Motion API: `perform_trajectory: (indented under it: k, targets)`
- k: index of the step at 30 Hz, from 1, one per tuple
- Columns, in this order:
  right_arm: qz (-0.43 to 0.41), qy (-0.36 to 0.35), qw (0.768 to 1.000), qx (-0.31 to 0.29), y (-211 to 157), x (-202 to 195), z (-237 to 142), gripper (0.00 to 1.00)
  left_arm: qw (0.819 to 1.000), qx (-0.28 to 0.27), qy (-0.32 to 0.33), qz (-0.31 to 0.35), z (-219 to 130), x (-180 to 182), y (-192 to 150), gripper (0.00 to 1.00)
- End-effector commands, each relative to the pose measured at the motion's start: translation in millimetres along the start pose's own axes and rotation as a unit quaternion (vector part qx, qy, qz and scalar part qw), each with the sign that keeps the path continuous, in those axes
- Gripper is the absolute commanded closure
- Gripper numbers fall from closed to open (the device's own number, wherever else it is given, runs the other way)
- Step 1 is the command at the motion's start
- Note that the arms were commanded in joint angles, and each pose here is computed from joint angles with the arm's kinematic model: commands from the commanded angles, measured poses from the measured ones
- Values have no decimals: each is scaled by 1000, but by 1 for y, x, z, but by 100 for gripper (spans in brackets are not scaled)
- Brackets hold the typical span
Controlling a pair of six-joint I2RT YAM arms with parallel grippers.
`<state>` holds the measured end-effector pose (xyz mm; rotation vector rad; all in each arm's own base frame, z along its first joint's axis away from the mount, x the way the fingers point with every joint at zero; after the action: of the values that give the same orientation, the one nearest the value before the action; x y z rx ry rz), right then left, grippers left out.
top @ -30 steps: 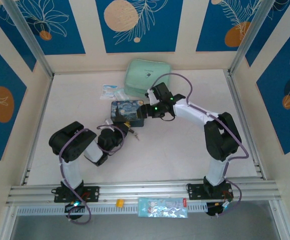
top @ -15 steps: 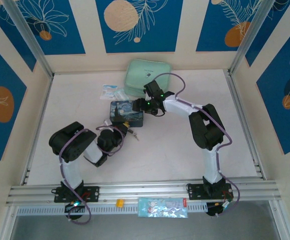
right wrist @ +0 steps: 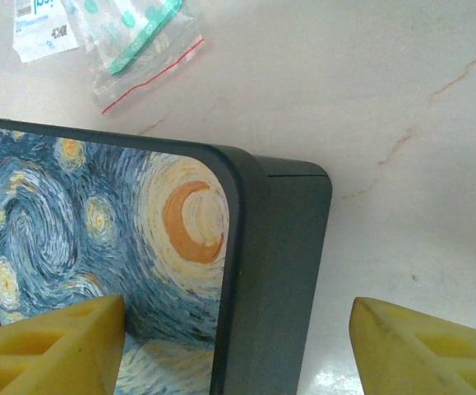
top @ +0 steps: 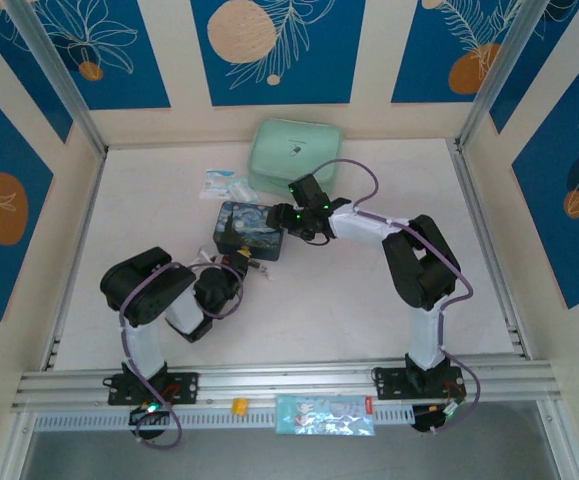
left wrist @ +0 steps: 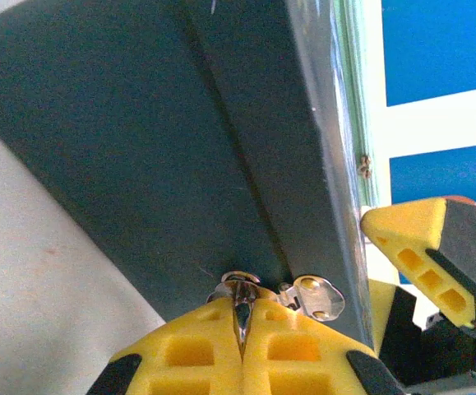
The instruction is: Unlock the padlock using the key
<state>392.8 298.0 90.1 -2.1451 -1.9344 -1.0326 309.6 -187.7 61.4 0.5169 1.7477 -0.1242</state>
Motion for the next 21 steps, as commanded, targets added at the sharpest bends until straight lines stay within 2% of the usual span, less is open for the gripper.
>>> perform_trajectory:
  k: [1, 6, 15, 19, 21]
  targets:
    - [26, -60, 998, -12, -6, -27, -3, 30, 997, -65, 40, -14, -7, 22, 19, 100]
    - [26, -69, 997, -21, -5, -28, -5, 30, 996, -79, 39, -21, -7, 21, 22, 100]
    - [-3, -85, 996, -28, 6, -29, -2, 32, 998, -41, 43, -7, -18, 24, 18, 100]
    - [-19, -91, 995, -32, 8, -26, -3, 33, 996, -45, 59, -46, -20, 36, 19, 100]
    - [-25, -87, 995, -30, 7, -22, -2, 34, 997, -41, 55, -45, -16, 33, 17, 100]
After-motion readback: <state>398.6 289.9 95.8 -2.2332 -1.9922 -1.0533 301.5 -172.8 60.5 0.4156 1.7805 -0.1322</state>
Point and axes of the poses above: each hand's point on the last joint's axis, 136 mm out from that joint toward the fingers, its own z axis out along the fingers, its own x axis along the line the jaws close on, y = z × x, the point moved 2 cm from there along -z, back along the fingers, and after that the axes turned 3 degrees about -z, right-handed, at the moved point
